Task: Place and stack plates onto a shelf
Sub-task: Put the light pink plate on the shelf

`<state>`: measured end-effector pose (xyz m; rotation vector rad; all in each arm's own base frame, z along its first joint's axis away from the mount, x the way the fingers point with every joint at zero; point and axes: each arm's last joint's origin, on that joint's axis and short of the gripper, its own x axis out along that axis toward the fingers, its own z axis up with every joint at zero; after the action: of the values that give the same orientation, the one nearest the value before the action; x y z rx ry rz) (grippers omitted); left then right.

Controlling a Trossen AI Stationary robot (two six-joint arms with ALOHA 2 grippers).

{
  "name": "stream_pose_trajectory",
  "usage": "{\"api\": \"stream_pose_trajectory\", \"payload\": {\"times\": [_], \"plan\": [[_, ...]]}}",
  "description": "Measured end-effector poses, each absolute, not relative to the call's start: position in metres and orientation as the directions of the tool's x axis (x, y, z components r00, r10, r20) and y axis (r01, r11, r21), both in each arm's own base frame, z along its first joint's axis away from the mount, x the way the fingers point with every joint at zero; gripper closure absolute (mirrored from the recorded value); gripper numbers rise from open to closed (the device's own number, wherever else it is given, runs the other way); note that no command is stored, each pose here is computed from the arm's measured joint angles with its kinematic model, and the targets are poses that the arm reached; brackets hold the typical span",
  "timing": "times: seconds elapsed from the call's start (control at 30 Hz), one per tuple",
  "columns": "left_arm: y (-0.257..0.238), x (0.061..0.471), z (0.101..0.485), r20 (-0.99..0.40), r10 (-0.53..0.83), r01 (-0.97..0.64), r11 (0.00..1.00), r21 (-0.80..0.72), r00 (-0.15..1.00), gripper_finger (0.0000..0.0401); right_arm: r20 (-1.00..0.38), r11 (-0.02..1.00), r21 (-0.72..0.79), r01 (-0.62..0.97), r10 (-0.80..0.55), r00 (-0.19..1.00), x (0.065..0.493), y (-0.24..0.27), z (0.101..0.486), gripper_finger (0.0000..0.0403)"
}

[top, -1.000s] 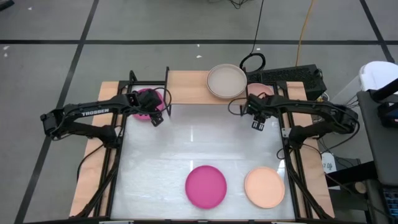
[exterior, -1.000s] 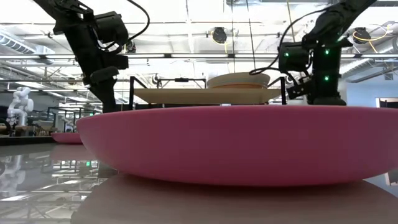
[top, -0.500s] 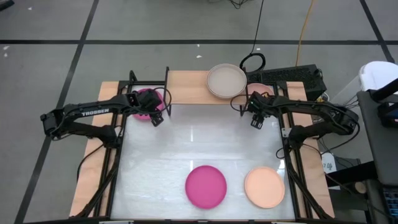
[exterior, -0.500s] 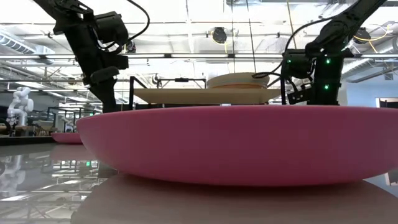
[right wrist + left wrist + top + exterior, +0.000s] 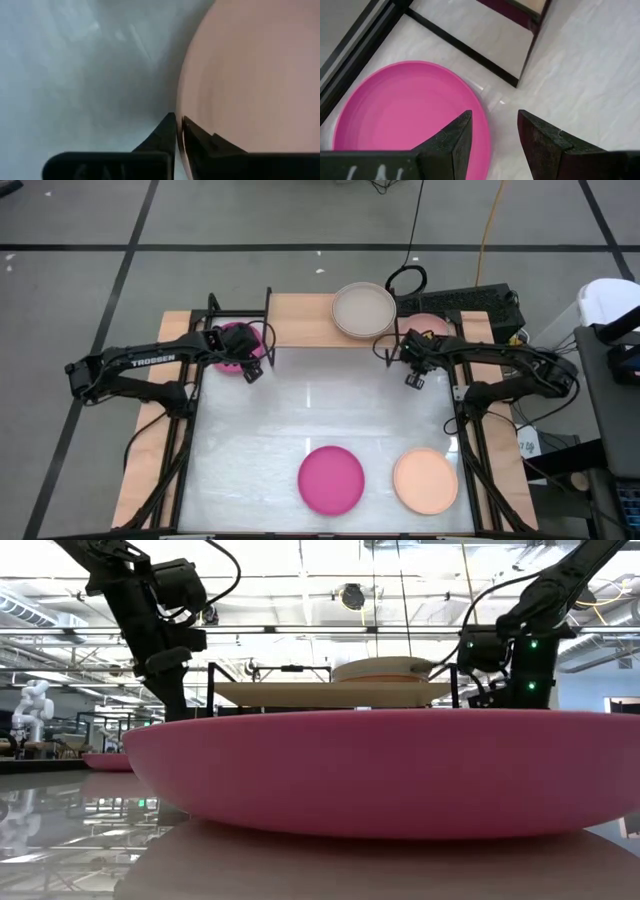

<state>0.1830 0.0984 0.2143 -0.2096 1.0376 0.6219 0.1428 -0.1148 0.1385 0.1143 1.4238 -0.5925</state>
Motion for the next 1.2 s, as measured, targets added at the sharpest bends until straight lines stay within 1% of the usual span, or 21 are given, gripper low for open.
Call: {"api": "stream_pose_trajectory", "payload": {"times": [0.1,0.2,0.37,0.5,0.57,0.7,0.8,0.87,0.97,1.03,1.1,1.2], "plan": [[0.098,0.183,0.214,-0.853,0.381,-0.572,0.811,0.124,0.356,0.0238,-0.947,0.842,-0.262,0.472,-0.318,0.042,0.143,-0.115,0.14,0.0391],[0.098,0.183,0.214,-0.854,0.381,-0.571,0.811,0.124,0.355,0.0238,-0.942,0.819,-0.258,0.513,-0.332,0.055,0.142,-0.114,0.143,0.0399],[0.098,0.183,0.214,-0.854,0.381,-0.57,0.812,0.125,0.355,0.0238,-0.921,0.751,-0.231,0.618,-0.374,0.111,0.139,-0.111,0.156,0.04],[0.098,0.183,0.214,-0.854,0.381,-0.571,0.812,0.124,0.355,0.0238,-0.867,0.677,-0.226,0.7,-0.467,0.171,0.133,-0.109,0.174,0.0401],[0.098,0.183,0.214,-0.854,0.381,-0.571,0.812,0.124,0.356,0.0238,-0.818,0.639,-0.241,0.731,-0.539,0.202,0.128,-0.107,0.186,0.0402],[0.098,0.183,0.214,-0.853,0.381,-0.571,0.812,0.124,0.356,0.0238,-0.651,0.595,-0.249,0.765,-0.687,0.322,0.123,-0.104,0.214,0.0402],[0.098,0.183,0.214,-0.853,0.381,-0.571,0.812,0.124,0.356,0.0238,-0.451,0.585,-0.231,0.778,-0.773,0.447,0.121,-0.103,0.241,0.0402],[0.099,0.184,0.215,-0.851,0.383,-0.57,0.812,0.124,0.36,0.0238,-0.302,0.603,-0.205,0.771,-0.788,0.536,0.122,-0.102,0.259,0.0402],[0.099,0.185,0.216,-0.839,0.392,-0.569,0.813,0.123,0.378,0.0238,-0.085,0.677,-0.161,0.718,-0.735,0.673,0.125,-0.1,0.282,0.0402],[0.099,0.184,0.22,-0.833,0.395,-0.561,0.818,0.126,0.387,0.0238,0.024,0.726,-0.139,0.674,-0.678,0.735,0.13,-0.1,0.293,0.0402],[0.1,0.186,0.229,-0.813,0.408,-0.559,0.82,0.125,0.416,0.0238,0.084,0.765,-0.128,0.632,-0.626,0.775,0.137,-0.103,0.304,0.0402],[0.1,0.186,0.245,-0.777,0.43,-0.561,0.819,0.122,0.46,0.0238,0.119,0.807,-0.121,0.578,-0.567,0.815,0.154,-0.109,0.319,0.0402]]}}
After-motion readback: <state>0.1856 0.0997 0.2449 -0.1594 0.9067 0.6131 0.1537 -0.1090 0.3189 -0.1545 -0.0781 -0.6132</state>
